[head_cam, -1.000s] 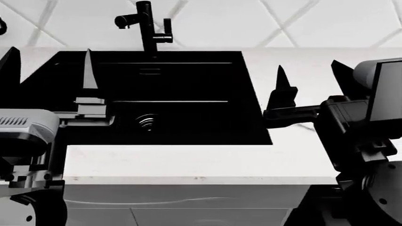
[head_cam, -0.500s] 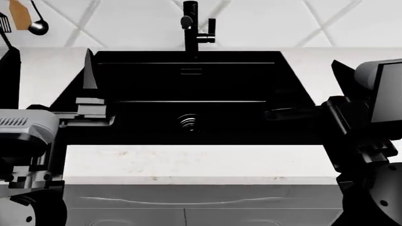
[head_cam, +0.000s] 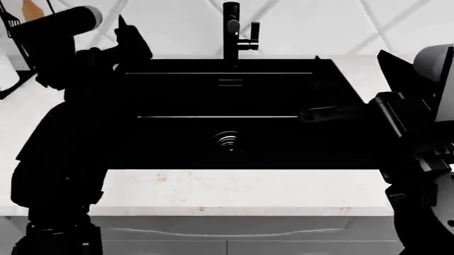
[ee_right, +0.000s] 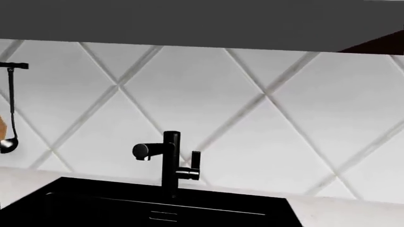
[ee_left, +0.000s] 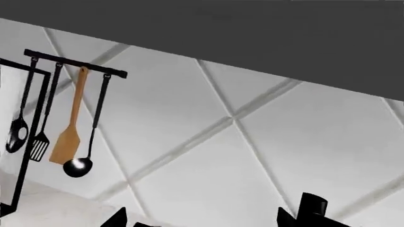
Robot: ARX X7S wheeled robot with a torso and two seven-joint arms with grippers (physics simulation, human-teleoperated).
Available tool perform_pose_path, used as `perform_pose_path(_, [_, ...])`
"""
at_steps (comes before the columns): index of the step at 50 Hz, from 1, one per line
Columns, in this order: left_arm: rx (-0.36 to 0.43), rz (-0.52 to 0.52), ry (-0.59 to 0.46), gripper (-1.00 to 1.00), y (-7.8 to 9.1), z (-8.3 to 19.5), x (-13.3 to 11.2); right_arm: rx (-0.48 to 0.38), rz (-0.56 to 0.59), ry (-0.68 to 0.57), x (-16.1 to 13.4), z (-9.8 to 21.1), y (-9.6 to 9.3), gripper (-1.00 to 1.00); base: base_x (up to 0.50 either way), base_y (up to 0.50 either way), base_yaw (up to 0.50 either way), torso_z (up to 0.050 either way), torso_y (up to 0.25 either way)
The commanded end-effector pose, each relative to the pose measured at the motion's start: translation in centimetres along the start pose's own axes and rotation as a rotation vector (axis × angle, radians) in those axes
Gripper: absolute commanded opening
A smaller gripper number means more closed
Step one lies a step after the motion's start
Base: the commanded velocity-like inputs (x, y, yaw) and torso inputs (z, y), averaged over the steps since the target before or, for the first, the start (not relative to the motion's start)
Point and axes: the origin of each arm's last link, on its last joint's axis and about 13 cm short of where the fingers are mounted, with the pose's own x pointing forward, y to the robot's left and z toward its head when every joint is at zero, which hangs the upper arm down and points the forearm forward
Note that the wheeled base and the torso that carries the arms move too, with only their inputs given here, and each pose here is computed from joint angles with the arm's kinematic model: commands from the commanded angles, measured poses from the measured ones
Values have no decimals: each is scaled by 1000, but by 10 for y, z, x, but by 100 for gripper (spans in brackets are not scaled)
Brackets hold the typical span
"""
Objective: Pick the chicken breast from the plate and place it on the cutting board. Then pick the condiment bottle from the cabinet and place it next to the cutting board.
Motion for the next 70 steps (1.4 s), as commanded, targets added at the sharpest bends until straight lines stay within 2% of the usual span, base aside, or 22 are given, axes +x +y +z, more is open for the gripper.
perform_pose_path(1, [100, -71, 198, 100, -47, -23, 93, -12, 13, -57, -2, 25, 3, 100, 500, 0, 0, 0, 0])
perform_pose_path(2, [138, -23, 342, 100, -32, -53, 83, -14, 14, -63, -2, 27, 4, 100, 500, 0, 0, 0, 0])
perform_pose_path(8, [137, -7, 372, 100, -24, -56, 81, -35, 35, -84, 0, 40, 7, 100, 500, 0, 0, 0, 0])
perform_pose_path(14, [130, 18, 377, 100, -18, -54, 83, -88, 44, -98, 30, 91, 2, 100, 500, 0, 0, 0, 0])
perform_pose_path(17, [128, 20, 377, 100, -17, -53, 84, -112, 33, -94, 43, 104, 2, 100, 500, 0, 0, 0, 0])
perform_pose_path(23, [107, 7, 365, 100, -17, -48, 86, -117, 16, -64, 56, 101, -2, 100, 500, 0, 0, 0, 0])
perform_pose_path(46, [95, -7, 356, 100, -15, -47, 87, -117, 19, -13, 63, 88, -3, 100, 500, 0, 0, 0, 0])
perform_pose_path(54, [100, -8, 356, 100, -15, -49, 86, -117, 23, -18, 62, 88, -3, 100, 500, 0, 0, 0, 0])
perform_pose_path(57, [103, -16, 353, 100, -14, -54, 84, -66, 4, -54, 58, 90, -6, 100, 382, 0, 0, 0, 0])
perform_pose_path(66, [134, -33, 347, 100, -9, -84, 68, -79, -106, -183, 20, 100, 1, 100, 0, 0, 0, 0, 0])
perform_pose_path(70, [141, -58, 339, 100, -9, -88, 66, -42, -130, -219, 4, 105, 7, 100, 0, 0, 0, 0, 0])
